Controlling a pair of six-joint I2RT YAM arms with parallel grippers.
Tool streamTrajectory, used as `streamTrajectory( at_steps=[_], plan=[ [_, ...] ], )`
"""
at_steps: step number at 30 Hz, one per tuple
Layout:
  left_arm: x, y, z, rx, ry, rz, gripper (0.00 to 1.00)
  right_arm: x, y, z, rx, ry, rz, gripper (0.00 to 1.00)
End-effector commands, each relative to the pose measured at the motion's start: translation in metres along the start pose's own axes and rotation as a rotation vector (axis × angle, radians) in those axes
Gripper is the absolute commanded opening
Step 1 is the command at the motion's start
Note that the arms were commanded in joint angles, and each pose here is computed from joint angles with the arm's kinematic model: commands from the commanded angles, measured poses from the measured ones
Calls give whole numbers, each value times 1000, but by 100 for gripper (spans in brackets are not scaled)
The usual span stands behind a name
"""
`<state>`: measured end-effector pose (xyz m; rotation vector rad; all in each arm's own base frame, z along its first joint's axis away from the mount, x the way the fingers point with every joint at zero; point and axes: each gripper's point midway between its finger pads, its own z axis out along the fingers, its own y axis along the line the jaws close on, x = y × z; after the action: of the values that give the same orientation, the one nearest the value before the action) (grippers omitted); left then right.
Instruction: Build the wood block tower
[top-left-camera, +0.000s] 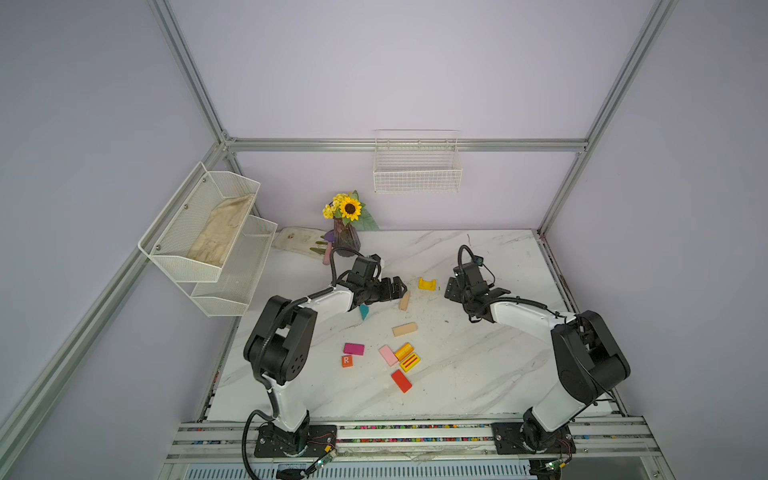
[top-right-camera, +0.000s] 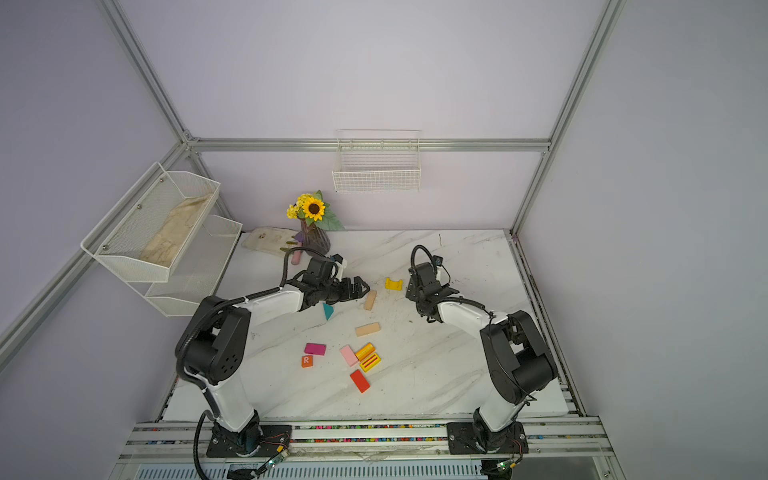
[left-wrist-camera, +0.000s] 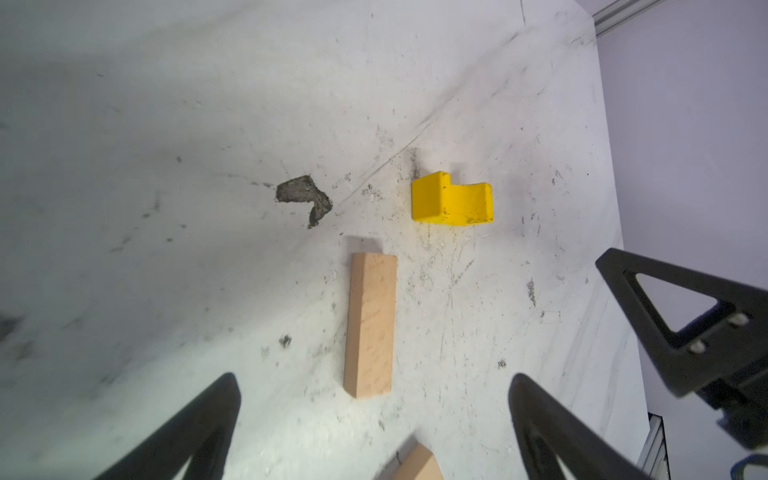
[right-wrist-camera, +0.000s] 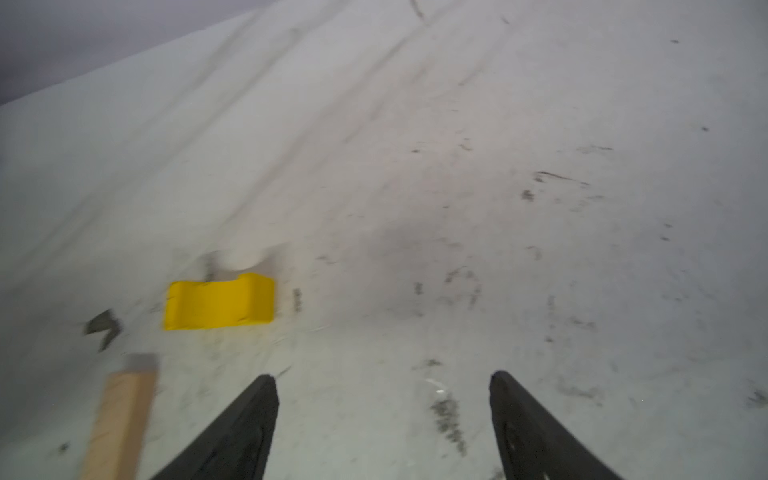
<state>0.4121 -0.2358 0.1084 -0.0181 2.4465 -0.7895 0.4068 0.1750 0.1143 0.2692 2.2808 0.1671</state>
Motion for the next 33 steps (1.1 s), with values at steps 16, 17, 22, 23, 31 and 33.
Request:
streamTrajectory(
  at_steps=[16,17,22,23,31,33],
  plan=[
    [46,170,-234,-647,-514,-172,100,92,119,38,-14,181,-246,83],
    [46,171,-233,-648,-503,-178,100,96,119,41,-15,191,-253,83],
    [49,171,-225,-631,-476,-179,100,104,106,47,44,205,-264,78],
    [49,170,-223,-624,-477,-180,100,103,102,47,63,197,-267,78],
    [50,170,-222,-613,-482,-183,100,97,66,35,133,164,-271,77],
    [50,170,-221,-609,-476,-183,99,96,54,39,154,170,-263,77]
  ],
)
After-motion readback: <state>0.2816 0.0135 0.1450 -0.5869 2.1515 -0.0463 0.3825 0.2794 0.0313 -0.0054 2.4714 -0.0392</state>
